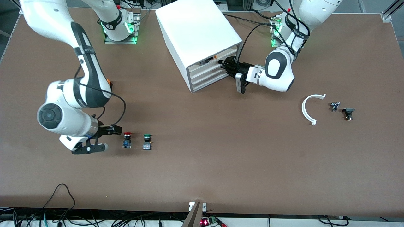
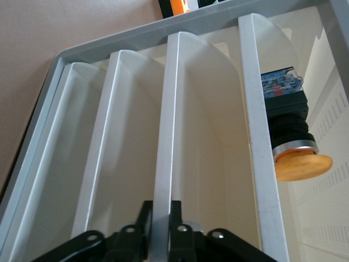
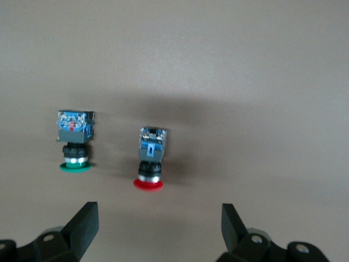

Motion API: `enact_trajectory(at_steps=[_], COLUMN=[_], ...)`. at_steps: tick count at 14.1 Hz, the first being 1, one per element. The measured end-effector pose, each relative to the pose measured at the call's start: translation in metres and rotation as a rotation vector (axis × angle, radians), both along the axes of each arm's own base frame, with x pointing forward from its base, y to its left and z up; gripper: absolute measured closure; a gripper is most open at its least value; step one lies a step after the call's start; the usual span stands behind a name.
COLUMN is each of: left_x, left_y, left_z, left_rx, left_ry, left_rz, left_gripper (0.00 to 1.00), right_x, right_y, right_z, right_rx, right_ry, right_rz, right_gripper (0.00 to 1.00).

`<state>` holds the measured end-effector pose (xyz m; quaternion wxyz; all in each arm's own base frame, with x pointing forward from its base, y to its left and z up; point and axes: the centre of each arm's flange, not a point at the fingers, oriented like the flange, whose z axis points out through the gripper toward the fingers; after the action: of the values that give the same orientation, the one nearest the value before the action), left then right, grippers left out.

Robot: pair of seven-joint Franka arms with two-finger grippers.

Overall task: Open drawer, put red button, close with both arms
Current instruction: 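Pull the drawer open with the left gripper while the right gripper grasps the red button, then lift the red button with the right gripper while the left gripper withdraws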

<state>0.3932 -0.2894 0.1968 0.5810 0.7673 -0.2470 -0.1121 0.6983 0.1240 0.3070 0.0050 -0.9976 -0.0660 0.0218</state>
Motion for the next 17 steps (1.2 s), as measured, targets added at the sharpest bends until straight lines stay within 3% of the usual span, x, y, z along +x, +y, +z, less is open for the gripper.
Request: enact_trajectory(at_steps=[7,13,17], left_x=[0.003,0.022,0.043], left_y=[0.002,0.027,0.046], left_z=[0.003,0.005,0.012], left_rx=[-0.004,0.010,0.020], left_ry=[-0.012,-0.039,-0.076], left_rz=[0.004,0.027,0.039], left_gripper=[0.86,0.86,0.86], right_x=[0.004,0.003,0.007], right_y=[0.022,0.022,0.023], right_z=[-0.082,-0.124,-0.119], right_rx=[0.002,-0.001,0.002], right_ry=[-0.018,-0.022,-0.036], right_rz=[0.026,0.033,0.036], right_gripper=[0.00,0.03,0.44])
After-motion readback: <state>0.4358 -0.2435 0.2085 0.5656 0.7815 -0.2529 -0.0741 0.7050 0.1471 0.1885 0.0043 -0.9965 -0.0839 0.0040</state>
